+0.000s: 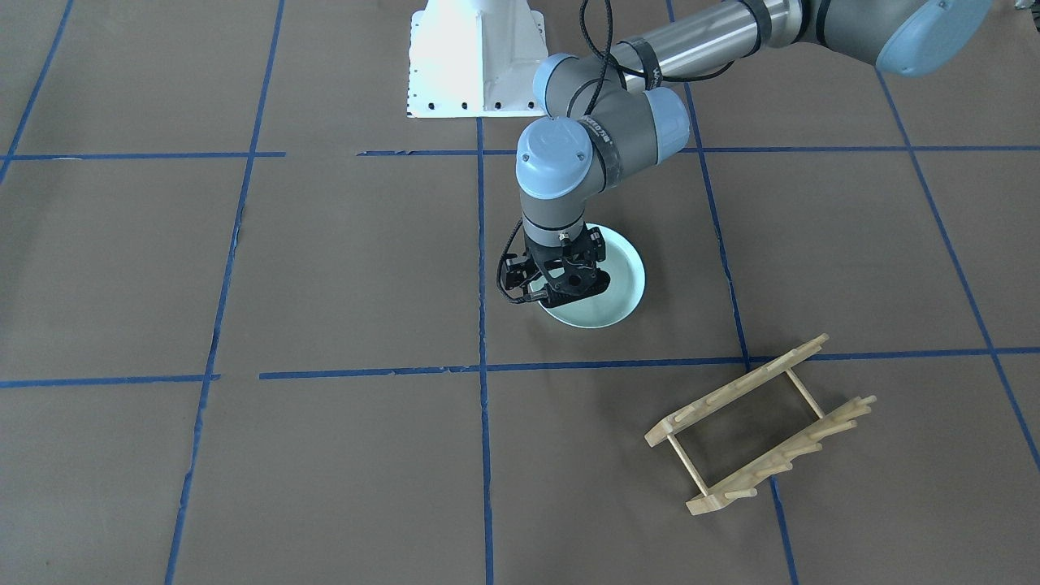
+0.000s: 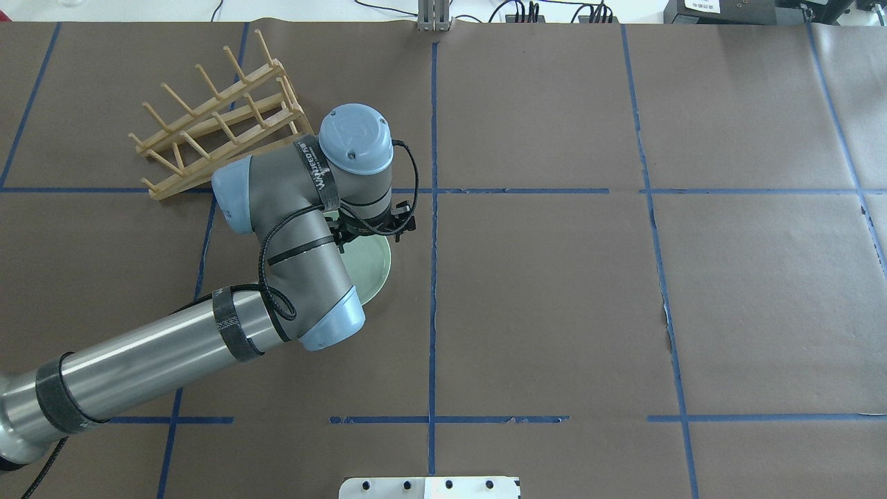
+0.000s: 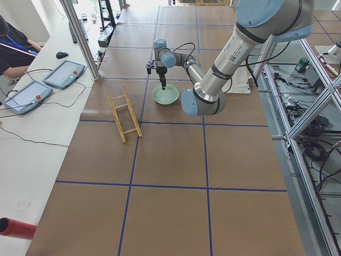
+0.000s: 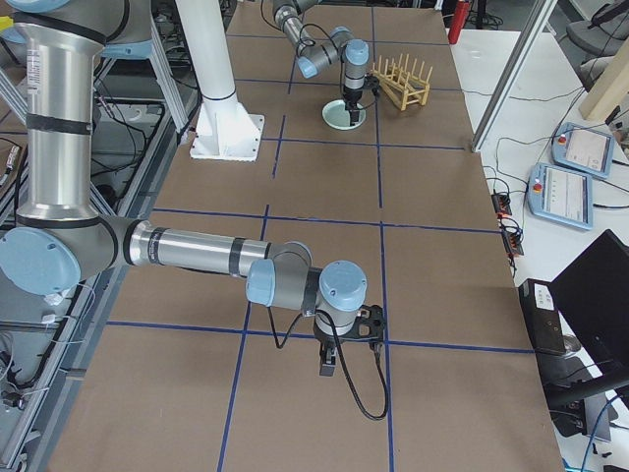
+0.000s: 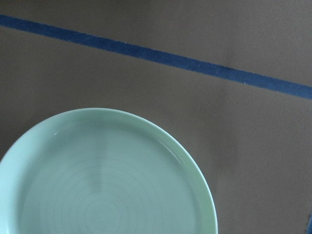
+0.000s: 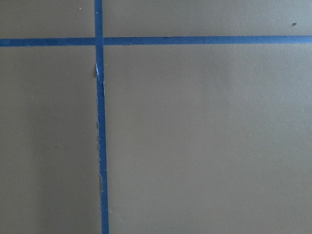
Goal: Place plate on rack
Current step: 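Lower the left gripper and close it on the plate's rim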
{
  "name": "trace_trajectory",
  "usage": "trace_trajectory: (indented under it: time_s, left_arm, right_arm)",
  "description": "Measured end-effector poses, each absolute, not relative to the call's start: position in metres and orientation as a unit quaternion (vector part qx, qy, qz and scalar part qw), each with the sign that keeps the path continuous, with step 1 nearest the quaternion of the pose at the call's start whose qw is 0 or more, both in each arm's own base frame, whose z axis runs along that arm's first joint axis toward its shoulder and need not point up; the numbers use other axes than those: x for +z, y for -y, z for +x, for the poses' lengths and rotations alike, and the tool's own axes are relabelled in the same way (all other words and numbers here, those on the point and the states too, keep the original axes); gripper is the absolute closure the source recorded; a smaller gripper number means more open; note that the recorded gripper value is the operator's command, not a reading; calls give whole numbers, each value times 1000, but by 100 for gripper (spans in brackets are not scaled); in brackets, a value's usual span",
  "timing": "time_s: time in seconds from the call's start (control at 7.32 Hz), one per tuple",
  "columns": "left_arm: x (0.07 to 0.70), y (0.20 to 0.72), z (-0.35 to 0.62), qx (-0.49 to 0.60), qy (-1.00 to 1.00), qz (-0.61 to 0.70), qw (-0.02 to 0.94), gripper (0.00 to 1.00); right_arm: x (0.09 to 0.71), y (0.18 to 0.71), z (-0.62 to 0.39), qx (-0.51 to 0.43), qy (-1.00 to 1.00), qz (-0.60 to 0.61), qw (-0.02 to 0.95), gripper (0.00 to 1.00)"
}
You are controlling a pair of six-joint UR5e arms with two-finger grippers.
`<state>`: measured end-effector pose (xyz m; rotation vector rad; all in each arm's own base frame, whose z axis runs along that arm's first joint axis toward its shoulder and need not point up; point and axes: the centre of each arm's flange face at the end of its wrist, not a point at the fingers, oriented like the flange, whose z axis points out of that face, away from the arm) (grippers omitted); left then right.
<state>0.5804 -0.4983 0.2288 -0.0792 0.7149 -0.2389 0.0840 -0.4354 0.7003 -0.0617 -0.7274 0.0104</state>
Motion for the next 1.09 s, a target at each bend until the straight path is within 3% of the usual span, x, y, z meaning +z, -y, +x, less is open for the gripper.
trace_trajectory:
  time_s: [0.27,0.55,1.09]
  left_arm:
    - [232,500,586,-119,-356,-36,926,31]
    - [231,499,589,-118,-361,-35,924,41]
    - [226,496,593,-114,-370,-33,921,45]
  right_arm:
    - [700,435,84,5,356,-30,934,0]
    - [700,435,84,4,356,-30,934,0]
    - [700,435,84,5,356,-30,934,0]
